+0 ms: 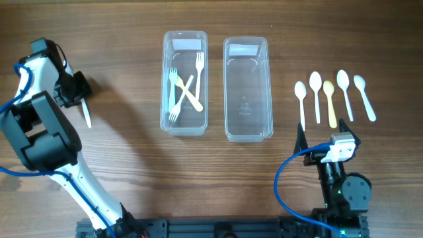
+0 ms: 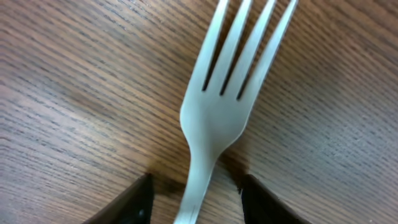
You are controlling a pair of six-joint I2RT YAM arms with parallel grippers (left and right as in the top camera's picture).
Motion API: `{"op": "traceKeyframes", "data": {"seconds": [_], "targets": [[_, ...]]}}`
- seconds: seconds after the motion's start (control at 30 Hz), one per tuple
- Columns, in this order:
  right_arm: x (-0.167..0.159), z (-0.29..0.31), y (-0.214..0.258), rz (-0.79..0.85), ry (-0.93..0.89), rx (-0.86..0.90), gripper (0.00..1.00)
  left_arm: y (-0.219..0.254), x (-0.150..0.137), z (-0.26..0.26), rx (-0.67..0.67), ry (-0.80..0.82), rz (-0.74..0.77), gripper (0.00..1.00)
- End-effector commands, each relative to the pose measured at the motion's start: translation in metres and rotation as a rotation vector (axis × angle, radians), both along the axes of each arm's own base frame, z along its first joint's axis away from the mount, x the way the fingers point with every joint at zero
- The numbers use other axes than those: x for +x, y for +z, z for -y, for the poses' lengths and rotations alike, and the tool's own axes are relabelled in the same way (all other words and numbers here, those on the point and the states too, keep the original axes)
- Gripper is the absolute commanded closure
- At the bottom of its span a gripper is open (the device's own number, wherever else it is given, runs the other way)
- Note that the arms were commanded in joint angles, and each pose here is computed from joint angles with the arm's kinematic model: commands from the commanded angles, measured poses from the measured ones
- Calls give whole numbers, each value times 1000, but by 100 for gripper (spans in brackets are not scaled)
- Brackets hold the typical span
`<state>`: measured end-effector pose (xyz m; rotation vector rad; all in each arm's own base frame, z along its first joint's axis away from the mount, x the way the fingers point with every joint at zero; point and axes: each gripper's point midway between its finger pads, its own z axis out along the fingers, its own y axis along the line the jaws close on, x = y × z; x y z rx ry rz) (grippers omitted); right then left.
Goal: Pack container
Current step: 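Carry the last white fork into the left container and release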
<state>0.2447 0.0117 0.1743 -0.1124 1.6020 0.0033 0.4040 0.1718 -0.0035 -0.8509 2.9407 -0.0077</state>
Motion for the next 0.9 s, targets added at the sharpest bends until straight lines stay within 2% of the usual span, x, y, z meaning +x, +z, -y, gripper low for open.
{"op": "traceKeyframes", "data": {"seconds": [0.0,0.17,0.27,0.4,0.5,0.6,0.67,0.73,0.87], "targets": [[0,1,1,8,-8,18,0,-34,-19,13,-72,7,-96,82],[0,1,1,8,-8,18,0,-32,-25,13,-66,7,-121,95],[0,1,1,8,-8,18,0,-17,-27,1,2,9,-131,96],[0,1,1,8,-8,18,0,37,-5,-11,61,12,-41,96],[0,1,1,8,-8,18,0,96,20,-8,94,18,92,96],[0,1,1,8,-8,18,0,156,53,26,54,-42,279,96],[0,1,1,8,-8,18,0,177,65,54,26,-52,348,96],[0,1,1,8,-8,18,0,182,73,82,1,-105,373,96],[0,1,1,8,-8,18,0,180,86,168,-60,-280,385,95]]}}
